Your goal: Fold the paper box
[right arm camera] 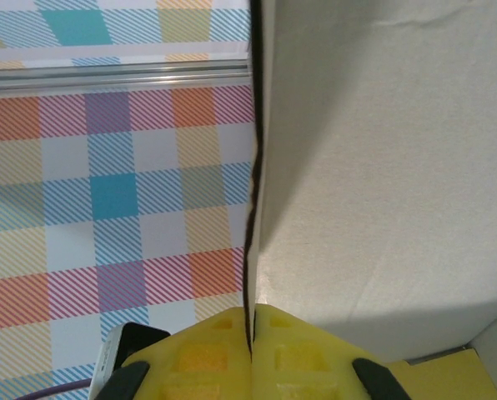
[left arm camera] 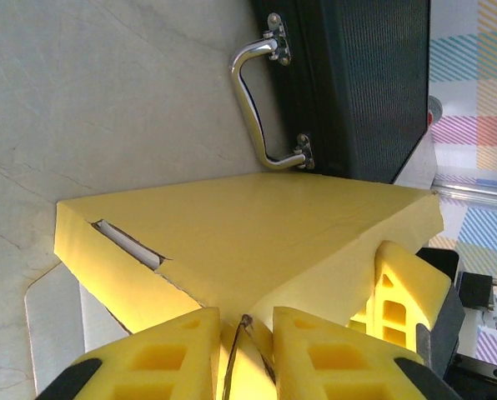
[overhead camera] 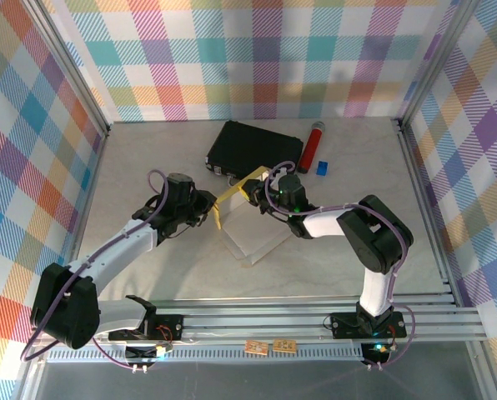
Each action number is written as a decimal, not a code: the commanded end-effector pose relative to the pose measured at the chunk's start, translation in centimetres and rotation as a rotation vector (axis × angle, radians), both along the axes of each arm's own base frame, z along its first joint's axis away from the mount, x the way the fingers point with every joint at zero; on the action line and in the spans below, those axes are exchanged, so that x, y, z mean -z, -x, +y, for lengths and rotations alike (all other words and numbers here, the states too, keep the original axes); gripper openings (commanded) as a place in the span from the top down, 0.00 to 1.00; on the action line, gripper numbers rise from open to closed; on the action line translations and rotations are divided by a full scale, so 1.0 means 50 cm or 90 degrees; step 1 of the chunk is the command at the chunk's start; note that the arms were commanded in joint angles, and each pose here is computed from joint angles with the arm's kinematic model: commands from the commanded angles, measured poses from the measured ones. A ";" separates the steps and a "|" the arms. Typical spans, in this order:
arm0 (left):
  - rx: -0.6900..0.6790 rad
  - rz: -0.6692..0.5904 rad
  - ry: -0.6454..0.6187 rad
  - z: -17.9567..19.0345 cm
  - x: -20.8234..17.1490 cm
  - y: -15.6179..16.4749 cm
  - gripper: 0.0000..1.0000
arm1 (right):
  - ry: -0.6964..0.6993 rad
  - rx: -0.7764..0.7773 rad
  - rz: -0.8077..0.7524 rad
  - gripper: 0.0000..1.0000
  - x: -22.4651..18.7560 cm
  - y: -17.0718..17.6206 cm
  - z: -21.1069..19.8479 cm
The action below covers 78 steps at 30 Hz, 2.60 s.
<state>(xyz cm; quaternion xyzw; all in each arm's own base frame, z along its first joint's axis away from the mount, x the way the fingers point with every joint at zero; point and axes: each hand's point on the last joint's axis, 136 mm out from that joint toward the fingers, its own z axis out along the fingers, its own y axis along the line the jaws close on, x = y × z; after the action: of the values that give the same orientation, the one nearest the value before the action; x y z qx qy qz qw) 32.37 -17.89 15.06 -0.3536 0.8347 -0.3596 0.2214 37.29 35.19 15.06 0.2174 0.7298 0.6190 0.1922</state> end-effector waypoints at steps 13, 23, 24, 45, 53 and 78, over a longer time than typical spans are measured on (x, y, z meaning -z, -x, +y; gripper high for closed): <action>0.027 -0.008 -0.063 0.021 0.038 0.049 0.76 | 0.019 -0.027 -0.004 1.00 0.068 0.021 -0.002; 0.033 -0.032 0.013 -0.007 -0.027 0.046 0.53 | 0.023 -0.029 0.002 1.00 0.075 0.021 0.000; 0.030 -0.033 0.019 -0.007 -0.034 0.046 0.53 | 0.023 -0.029 0.002 1.00 0.075 0.020 0.000; -0.001 0.008 0.045 -0.015 0.020 0.063 0.71 | 0.021 -0.032 0.009 1.00 0.079 0.018 0.003; 0.004 0.030 0.025 -0.009 0.055 0.074 0.77 | 0.020 -0.032 0.012 1.00 0.081 0.018 0.004; 0.061 0.088 -0.091 0.005 0.096 0.099 0.92 | 0.023 -0.037 0.025 1.00 0.091 0.015 0.011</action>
<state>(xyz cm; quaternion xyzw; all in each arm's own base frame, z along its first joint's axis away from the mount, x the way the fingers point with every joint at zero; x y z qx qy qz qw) 29.89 -18.62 14.02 -0.3153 0.8554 -0.3469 0.2204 36.81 35.90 14.37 0.1824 0.7183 0.6432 0.1925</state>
